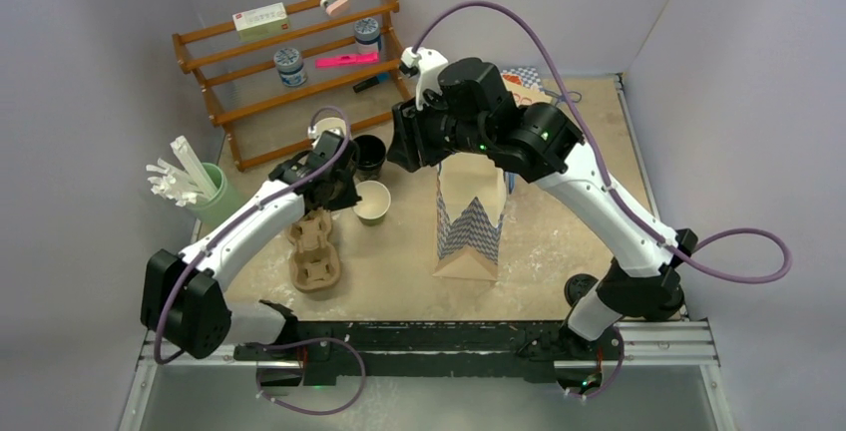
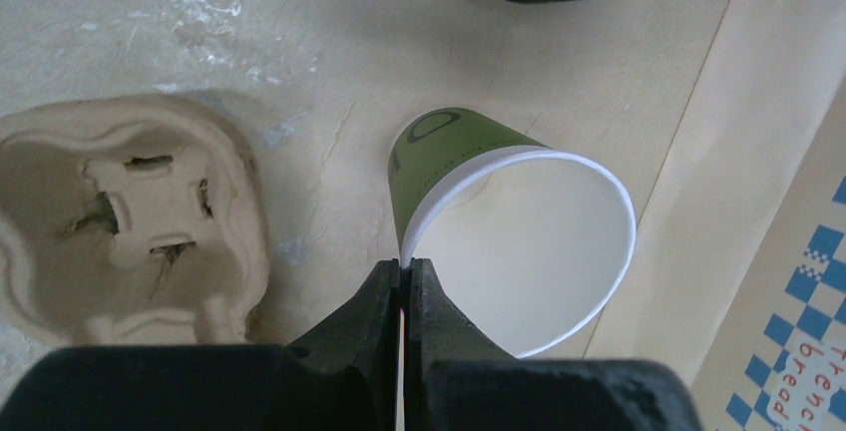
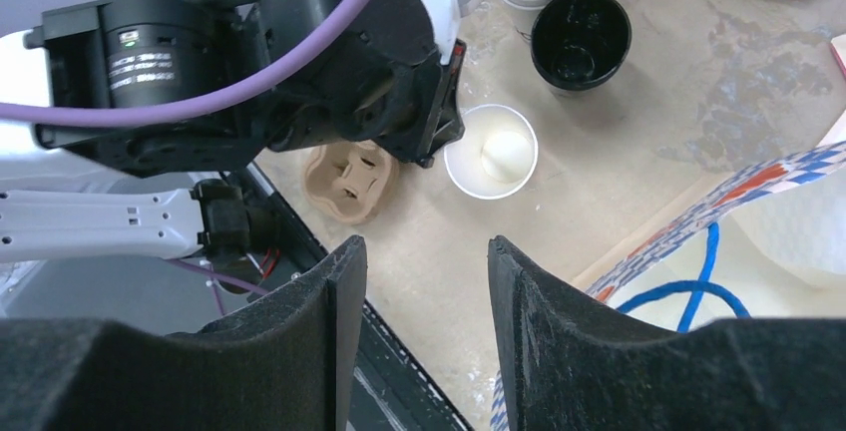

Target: Pack the takeout coffee

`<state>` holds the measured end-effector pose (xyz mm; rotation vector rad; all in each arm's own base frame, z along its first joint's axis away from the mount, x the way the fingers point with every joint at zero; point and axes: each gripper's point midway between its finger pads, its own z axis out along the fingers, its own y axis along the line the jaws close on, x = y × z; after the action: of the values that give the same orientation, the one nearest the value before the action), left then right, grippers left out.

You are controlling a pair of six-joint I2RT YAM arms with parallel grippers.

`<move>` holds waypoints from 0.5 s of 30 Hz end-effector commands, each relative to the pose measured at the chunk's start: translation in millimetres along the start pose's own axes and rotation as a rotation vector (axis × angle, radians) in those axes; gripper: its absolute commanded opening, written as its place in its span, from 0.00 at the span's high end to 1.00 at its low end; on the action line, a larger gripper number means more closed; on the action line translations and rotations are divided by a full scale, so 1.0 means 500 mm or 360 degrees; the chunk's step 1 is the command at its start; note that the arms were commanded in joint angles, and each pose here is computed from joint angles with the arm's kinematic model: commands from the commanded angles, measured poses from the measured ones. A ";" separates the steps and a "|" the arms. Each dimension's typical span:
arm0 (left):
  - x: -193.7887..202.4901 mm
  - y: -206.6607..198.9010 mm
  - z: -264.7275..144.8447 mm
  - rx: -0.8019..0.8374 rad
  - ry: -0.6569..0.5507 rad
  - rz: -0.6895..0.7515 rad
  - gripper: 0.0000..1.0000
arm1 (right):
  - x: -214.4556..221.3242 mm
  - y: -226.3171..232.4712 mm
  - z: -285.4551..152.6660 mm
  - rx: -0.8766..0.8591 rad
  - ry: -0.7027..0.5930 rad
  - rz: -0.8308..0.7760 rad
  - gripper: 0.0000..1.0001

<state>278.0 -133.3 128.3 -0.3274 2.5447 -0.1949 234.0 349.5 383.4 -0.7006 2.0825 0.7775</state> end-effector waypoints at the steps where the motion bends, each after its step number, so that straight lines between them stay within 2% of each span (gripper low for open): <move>1: -0.065 -0.046 0.008 0.0085 -0.0109 0.0038 1.00 | -0.023 -0.007 -0.037 0.0042 -0.0115 -0.0050 0.50; 9: -0.086 -0.072 0.041 0.0073 -0.0072 0.0094 1.00 | -0.006 -0.020 -0.042 0.0078 -0.0092 -0.0050 0.49; 15: -0.077 -0.064 0.017 0.0041 0.0012 0.0138 0.71 | 0.000 -0.013 -0.039 0.0048 -0.0071 -0.0050 0.46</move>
<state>316.6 -153.5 124.6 -0.2370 2.5709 -0.1771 232.8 332.1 378.7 -0.6817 2.0828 0.7156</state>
